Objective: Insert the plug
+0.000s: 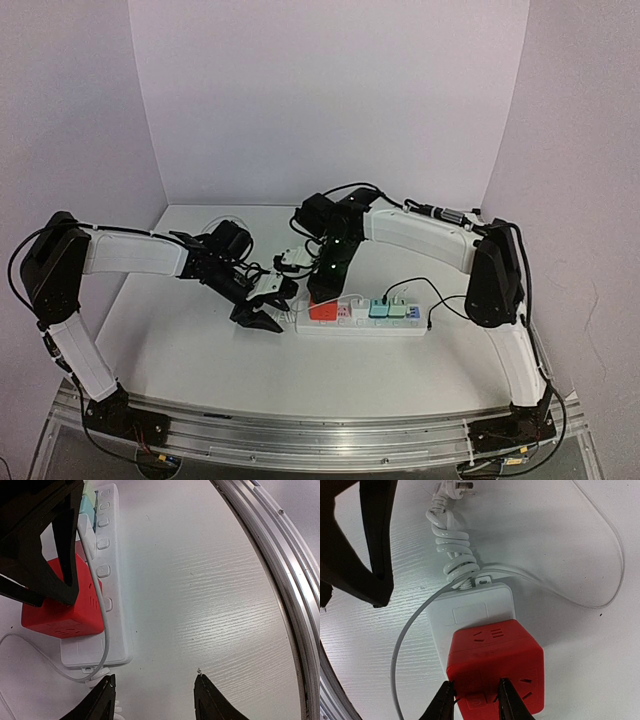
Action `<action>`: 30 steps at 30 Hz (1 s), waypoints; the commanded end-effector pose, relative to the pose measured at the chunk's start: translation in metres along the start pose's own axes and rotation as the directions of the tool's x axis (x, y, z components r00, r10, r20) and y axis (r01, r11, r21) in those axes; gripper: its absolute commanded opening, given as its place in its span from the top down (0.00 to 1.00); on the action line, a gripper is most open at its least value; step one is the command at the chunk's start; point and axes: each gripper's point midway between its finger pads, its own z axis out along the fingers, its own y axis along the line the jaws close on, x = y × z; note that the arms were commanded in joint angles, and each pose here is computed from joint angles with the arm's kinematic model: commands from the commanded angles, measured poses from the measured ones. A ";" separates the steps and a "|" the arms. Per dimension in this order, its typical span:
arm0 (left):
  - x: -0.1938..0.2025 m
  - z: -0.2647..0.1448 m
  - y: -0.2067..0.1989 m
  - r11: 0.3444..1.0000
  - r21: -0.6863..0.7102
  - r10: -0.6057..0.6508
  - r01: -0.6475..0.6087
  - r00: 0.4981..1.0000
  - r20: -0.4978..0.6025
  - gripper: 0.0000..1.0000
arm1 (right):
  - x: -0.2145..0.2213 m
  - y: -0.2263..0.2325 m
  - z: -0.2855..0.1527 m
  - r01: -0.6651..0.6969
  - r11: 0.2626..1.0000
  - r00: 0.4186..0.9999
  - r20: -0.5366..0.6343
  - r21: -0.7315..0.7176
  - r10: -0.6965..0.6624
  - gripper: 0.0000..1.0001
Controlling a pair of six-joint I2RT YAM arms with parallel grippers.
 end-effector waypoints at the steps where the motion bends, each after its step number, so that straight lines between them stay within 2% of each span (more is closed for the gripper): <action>1: -0.023 -0.015 0.009 0.998 -0.050 0.037 -0.034 0.997 0.063 0.46 | -0.030 -0.017 -0.028 0.000 0.997 0.996 0.089 0.071 -0.007 0.69; 5: -0.028 -0.023 0.016 0.997 -0.083 0.010 -0.003 0.997 0.082 0.46 | -0.062 -0.046 -0.078 -0.002 0.975 0.977 0.209 0.221 -0.045 0.64; 9: -0.036 -0.041 0.030 0.990 -0.134 -0.033 0.048 0.992 0.118 0.46 | -0.062 -0.087 -0.108 -0.084 0.929 0.968 0.253 0.361 -0.010 0.62; 13: -0.039 -0.074 0.063 0.962 -0.221 -0.123 0.161 0.977 0.176 0.45 | -0.024 -0.146 -0.136 -0.302 0.818 0.942 0.287 0.490 0.175 0.61; 18: -0.027 -0.122 0.107 0.863 -0.362 -0.265 0.353 0.926 0.270 0.44 | 0.055 -0.196 -0.171 -0.598 0.622 0.801 0.400 0.505 0.445 0.61; 21: -0.005 -0.158 0.131 0.735 -0.448 -0.372 0.509 0.855 0.361 0.41 | 0.117 -0.207 -0.182 -0.702 0.501 0.709 0.432 0.506 0.557 0.57; 24: 0.030 -0.193 0.144 0.570 -0.523 -0.443 0.633 0.773 0.454 0.35 | 0.182 -0.209 -0.186 -0.817 0.357 0.564 0.500 0.452 0.658 0.48; 28: 0.088 -0.235 0.149 0.313 -0.619 -0.477 0.720 0.683 0.553 0.29 | 0.265 -0.197 -0.183 -0.925 0.168 0.349 0.586 0.341 0.731 0.36; 30: 0.113 -0.252 0.146 0.187 -0.641 -0.475 0.745 0.640 0.605 0.25 | 0.298 -0.189 -0.178 -0.940 0.104 0.291 0.603 0.325 0.743 0.32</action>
